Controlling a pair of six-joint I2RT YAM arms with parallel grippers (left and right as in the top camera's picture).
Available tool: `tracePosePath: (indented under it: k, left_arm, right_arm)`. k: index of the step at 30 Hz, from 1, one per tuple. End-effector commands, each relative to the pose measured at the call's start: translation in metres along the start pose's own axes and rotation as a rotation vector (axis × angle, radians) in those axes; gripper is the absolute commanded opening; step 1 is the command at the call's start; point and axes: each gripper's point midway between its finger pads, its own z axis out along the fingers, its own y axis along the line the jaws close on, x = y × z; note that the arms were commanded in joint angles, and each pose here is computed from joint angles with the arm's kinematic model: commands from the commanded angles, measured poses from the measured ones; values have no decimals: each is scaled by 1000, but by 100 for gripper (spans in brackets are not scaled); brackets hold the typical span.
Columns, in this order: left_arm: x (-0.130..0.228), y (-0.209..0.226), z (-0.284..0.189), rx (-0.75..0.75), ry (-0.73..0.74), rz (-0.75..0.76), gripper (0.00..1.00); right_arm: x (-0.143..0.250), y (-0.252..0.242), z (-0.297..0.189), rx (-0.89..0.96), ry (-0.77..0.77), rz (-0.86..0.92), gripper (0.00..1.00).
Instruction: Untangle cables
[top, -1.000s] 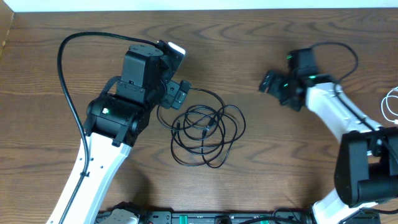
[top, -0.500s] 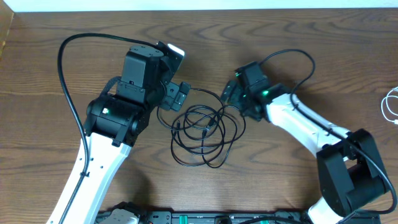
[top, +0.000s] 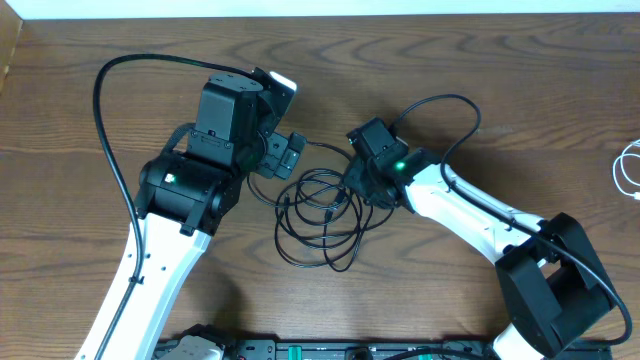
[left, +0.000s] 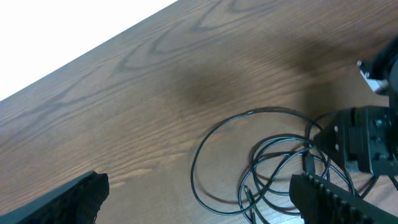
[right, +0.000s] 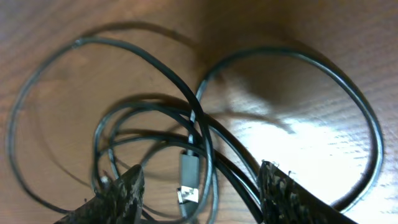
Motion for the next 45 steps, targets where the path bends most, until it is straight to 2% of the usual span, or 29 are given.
tracePosePath:
  k: [1,6,13,21,25,27,29,34,39,45]
  left_arm:
    - [1,-1,2,11,5,-15,98]
    - [2,-1,2,12,10,-14,98]
    - [2,-1,2,12,12,-14,98]
    - [2,-1,2,12,12,-14,98]
    - [2,-1,2,12,12,-14,98]
    - [2,-1,2,12,12,-14,98]
    - [2,-1,2,12,12,-14,98]
    - [2,-1,2,12,12,-13,98]
    - [2,-1,2,12,12,-13,98]
    - [2,-1,2,12,12,-13,98]
  right_arm:
    - [5,-3,-6,23,-14,-5,58]
    - [10,-25,-8,122,-10,-11,64]
    - [19,-41,-10,190,20,-24,63]
    - [23,-32,-8,162,15,-56,38]
    - [25,-18,-7,114,7,-141,30]
    - [26,-13,-6,93,2,-190,20]
    - [24,-8,-6,75,-7,-238,1]
    - [5,-4,-7,90,-106,-355,1]
    - [-40,-2,-24,169,-287,-461,1]
    - [-83,60,-91,74,-432,-677,1]
